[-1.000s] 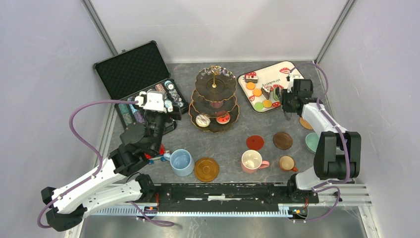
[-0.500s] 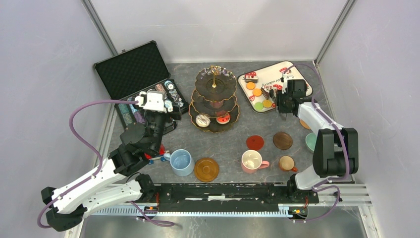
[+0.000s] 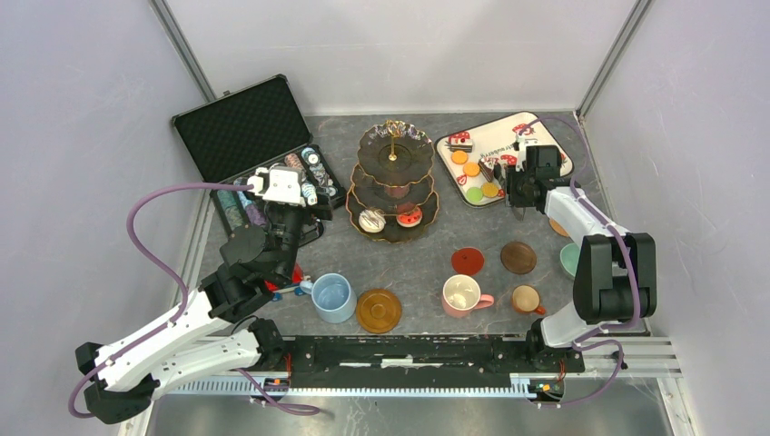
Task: Serve the afternoon tea
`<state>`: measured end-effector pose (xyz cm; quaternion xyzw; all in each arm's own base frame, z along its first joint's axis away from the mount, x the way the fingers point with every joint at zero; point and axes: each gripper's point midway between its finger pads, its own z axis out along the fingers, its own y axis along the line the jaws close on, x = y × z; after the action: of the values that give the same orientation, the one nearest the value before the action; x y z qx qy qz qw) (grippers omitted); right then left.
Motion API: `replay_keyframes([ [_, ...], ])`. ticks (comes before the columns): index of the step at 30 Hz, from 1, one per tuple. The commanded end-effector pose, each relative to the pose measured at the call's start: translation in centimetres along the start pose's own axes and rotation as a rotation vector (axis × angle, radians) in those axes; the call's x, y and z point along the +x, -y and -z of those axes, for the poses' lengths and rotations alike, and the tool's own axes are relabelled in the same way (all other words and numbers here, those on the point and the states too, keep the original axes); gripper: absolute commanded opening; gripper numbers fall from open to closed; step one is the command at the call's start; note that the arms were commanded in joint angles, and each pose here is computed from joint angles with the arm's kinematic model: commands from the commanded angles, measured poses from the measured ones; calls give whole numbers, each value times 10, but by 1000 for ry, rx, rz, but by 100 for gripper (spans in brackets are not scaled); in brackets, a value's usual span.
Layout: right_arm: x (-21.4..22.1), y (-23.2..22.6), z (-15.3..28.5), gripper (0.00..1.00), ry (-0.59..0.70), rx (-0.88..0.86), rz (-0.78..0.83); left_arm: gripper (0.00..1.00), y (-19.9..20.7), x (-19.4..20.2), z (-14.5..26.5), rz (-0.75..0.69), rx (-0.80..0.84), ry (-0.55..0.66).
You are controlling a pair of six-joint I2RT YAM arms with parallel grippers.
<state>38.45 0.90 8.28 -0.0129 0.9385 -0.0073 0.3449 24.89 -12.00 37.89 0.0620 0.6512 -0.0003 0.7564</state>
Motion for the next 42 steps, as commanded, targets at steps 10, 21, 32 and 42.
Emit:
replay_keyframes([
  [10,-36,1,8,24,98,5,-10,100,-3,-11,1,63,-3,22],
  [21,-8,9,-14,49,67,55,-12,100,-4,-12,1,69,-4,24],
  [32,12,9,-32,60,29,51,15,100,-3,-11,1,67,-1,22],
  [42,16,5,-48,78,21,34,9,100,-4,-12,1,69,-4,24],
])
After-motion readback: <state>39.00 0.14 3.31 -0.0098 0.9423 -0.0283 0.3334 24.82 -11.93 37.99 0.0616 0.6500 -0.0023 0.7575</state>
